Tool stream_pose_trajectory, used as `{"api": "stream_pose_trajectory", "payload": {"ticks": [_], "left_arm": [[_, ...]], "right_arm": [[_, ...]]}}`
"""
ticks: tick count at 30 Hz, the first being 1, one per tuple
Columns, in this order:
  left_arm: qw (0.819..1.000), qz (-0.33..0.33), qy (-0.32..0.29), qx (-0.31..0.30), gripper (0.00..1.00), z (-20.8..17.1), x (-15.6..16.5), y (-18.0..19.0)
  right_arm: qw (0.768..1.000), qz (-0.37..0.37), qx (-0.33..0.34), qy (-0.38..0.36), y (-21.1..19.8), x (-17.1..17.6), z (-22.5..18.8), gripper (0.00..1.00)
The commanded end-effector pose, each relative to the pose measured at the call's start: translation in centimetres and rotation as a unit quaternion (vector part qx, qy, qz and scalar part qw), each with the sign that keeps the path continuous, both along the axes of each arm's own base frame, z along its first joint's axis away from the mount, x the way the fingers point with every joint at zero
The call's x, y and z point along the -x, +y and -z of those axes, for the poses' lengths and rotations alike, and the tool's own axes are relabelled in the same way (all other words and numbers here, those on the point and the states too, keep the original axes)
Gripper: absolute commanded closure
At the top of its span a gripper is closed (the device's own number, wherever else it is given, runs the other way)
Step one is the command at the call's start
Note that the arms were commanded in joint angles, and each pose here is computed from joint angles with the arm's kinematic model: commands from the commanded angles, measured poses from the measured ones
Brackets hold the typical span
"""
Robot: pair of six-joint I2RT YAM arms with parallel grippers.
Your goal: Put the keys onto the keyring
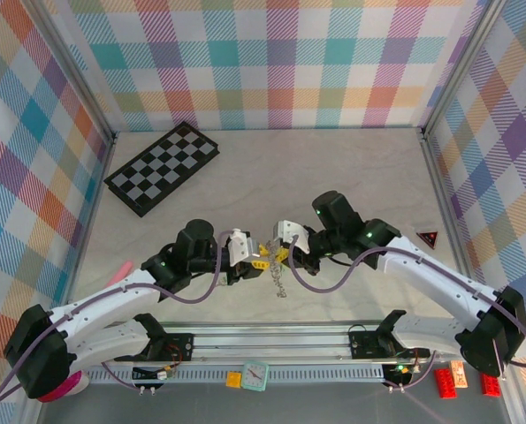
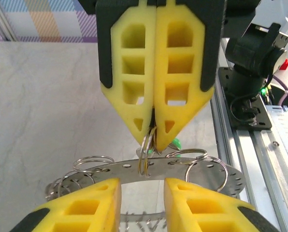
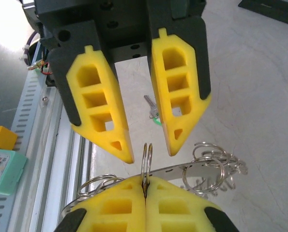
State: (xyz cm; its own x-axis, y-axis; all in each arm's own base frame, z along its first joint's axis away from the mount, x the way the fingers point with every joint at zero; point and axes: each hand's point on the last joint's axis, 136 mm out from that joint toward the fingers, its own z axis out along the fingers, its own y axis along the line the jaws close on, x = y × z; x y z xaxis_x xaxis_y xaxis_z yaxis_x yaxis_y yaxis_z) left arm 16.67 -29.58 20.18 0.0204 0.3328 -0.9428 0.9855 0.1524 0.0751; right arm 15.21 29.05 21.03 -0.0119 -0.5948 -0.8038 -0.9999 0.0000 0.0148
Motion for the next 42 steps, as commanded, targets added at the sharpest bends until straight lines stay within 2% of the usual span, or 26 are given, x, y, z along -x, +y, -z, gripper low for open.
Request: {"api": "stream_pose_trajectory", "payload": {"ticks": [1,11,17,20,23,27,32,42], "left_arm": [[1.000,0.018,-0.012,0.000,0.73,-1.2,0.3,-0.5],[1.000,0.030,-0.009,0.002,0.80,-1.3,0.7,-0.6],[0.999,0.034,-0.009,-0.004,1.00,-1.1,0.8,-0.5],[0.999,0.034,-0.014,-0.003,1.00,-1.2,0.9,-0.4],[0.999,0.028,-0.027,0.010,1.00,-1.3,1.1,-0.1],[0.998,0.018,-0.043,0.041,1.00,-1.6,1.1,0.2],[0.995,0.015,-0.038,0.087,1.00,-1.7,1.2,0.0],[0.993,0.039,-0.028,0.104,1.00,-1.6,1.8,-0.5]], "right_arm": [[1.000,-0.028,0.002,-0.011,0.5,0.7,-0.9,1.00],[0.999,-0.030,0.030,-0.019,1.4,0.5,-0.1,1.00],[0.999,-0.033,0.017,-0.019,1.7,0.8,-0.7,0.99],[0.999,-0.022,-0.002,-0.026,1.6,0.8,-1.1,0.77],[0.999,-0.005,-0.019,-0.028,0.9,0.9,-0.8,0.66],[0.998,0.026,-0.038,-0.032,0.1,0.9,-0.2,0.64],[0.991,0.066,-0.091,-0.074,-0.6,0.1,-0.5,0.61],[0.996,0.014,-0.079,-0.027,0.3,1.6,-0.2,0.60]]}}
